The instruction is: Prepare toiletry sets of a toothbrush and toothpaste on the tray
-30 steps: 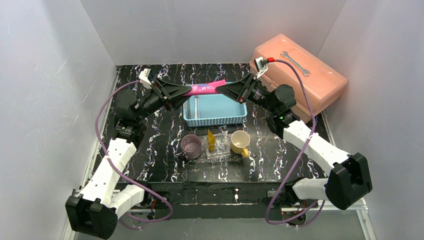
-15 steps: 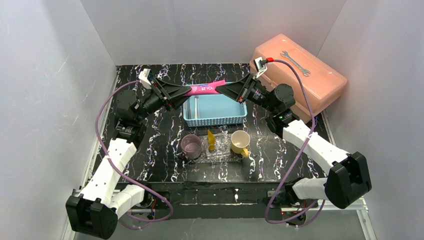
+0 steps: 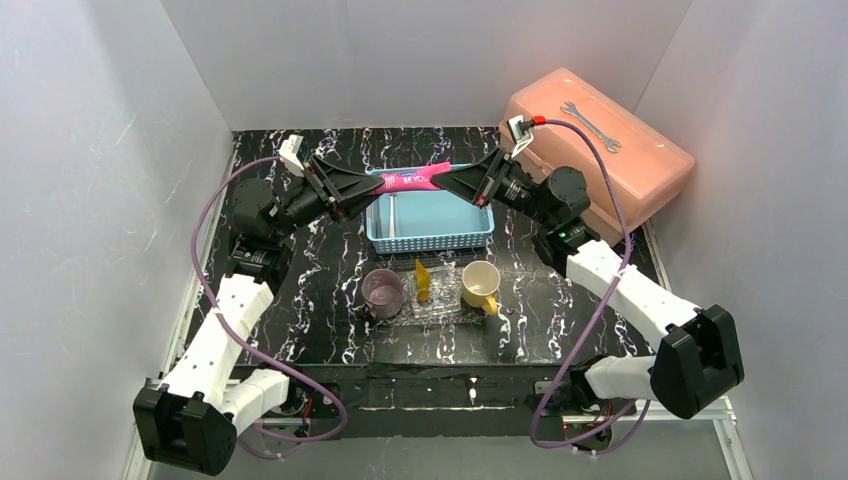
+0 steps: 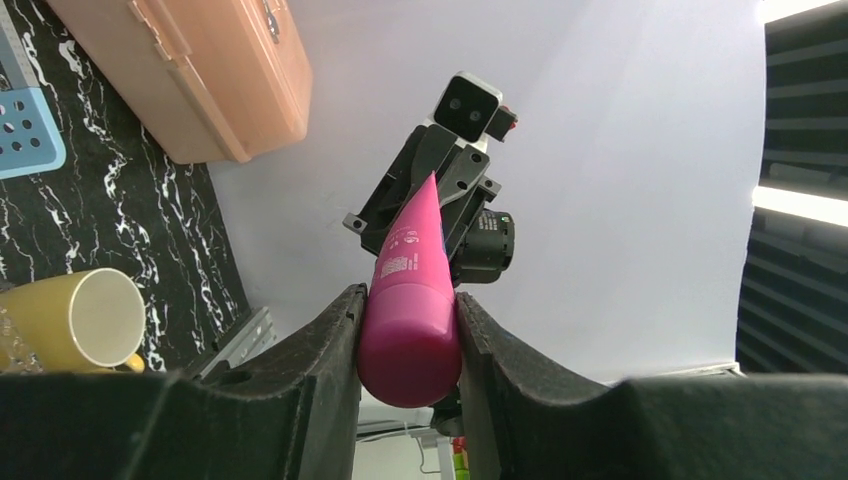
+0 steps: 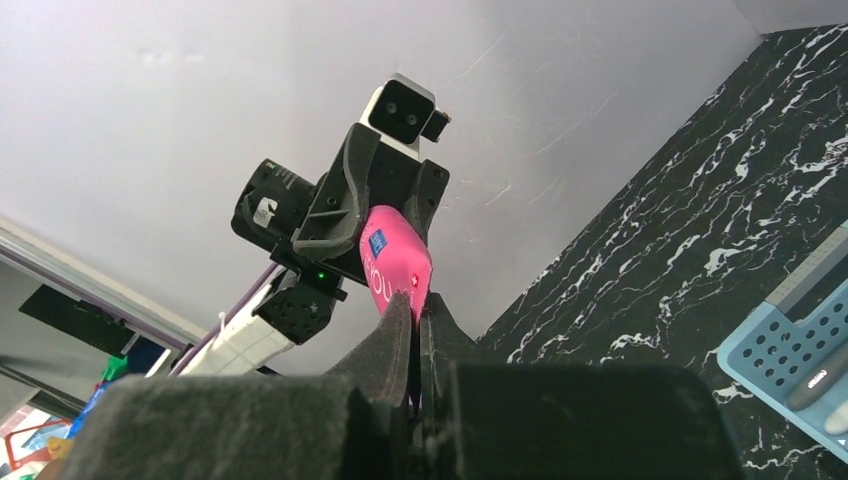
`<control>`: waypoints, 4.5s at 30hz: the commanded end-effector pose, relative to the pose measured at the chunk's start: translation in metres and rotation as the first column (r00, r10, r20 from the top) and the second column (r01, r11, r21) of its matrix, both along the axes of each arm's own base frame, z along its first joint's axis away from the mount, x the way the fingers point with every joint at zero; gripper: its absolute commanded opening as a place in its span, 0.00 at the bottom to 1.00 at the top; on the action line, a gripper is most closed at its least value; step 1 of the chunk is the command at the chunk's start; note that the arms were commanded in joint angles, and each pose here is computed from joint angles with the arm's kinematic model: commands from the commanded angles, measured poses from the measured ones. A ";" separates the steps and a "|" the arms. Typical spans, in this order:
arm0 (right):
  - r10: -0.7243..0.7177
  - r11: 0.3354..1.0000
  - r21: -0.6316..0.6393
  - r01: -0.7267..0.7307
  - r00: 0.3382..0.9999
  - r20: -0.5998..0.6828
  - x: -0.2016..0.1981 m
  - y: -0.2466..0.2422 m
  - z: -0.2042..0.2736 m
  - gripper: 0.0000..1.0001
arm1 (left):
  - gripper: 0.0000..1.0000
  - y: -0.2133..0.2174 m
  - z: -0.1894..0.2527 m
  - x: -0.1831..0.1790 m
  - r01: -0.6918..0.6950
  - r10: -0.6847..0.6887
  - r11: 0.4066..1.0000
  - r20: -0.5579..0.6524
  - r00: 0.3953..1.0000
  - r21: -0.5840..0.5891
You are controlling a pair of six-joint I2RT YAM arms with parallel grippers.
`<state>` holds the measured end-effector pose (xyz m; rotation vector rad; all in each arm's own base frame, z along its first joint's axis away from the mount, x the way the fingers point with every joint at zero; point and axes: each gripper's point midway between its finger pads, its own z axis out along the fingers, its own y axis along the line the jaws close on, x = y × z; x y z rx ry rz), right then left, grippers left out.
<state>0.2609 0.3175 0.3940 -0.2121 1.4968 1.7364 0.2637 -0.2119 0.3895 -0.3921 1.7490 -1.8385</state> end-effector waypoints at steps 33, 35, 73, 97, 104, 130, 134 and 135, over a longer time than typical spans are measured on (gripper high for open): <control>-0.211 0.798 -0.531 0.284 0.958 0.195 0.007 -0.051 -0.035 0.01 | 0.72 0.031 -0.084 -0.026 -0.025 -0.039 0.790 0.092 0.995 0.613; -0.222 0.757 -0.585 0.290 0.957 0.187 0.008 -0.056 -0.045 0.01 | 0.72 0.036 -0.091 -0.025 -0.036 -0.029 0.764 0.090 0.996 0.644; -0.119 0.261 -0.921 0.291 0.956 0.268 -0.041 -0.030 -0.124 0.01 | 0.73 0.058 -0.185 -0.011 -0.016 0.001 0.525 0.018 1.000 0.851; -0.101 0.224 -0.939 0.260 0.965 0.243 -0.039 -0.018 -0.161 0.01 | 0.73 0.063 -0.190 -0.014 -0.029 0.011 0.505 0.028 1.000 0.862; -0.098 0.212 -0.944 0.251 0.967 0.235 -0.038 -0.017 -0.170 0.01 | 0.73 0.064 -0.190 -0.014 -0.031 0.011 0.503 0.029 1.000 0.864; -0.105 0.169 -0.961 0.221 0.973 0.205 -0.040 -0.017 -0.203 0.01 | 0.73 0.064 -0.190 -0.015 -0.034 0.009 0.502 0.034 0.999 0.864; -0.103 0.169 -0.962 0.214 0.975 0.198 -0.043 -0.017 -0.205 0.01 | 0.73 0.064 -0.190 -0.015 -0.035 0.008 0.502 0.036 0.999 0.864; -0.102 0.170 -0.962 0.213 0.975 0.198 -0.044 -0.017 -0.205 0.01 | 0.73 0.064 -0.190 -0.015 -0.036 0.009 0.502 0.036 0.999 0.864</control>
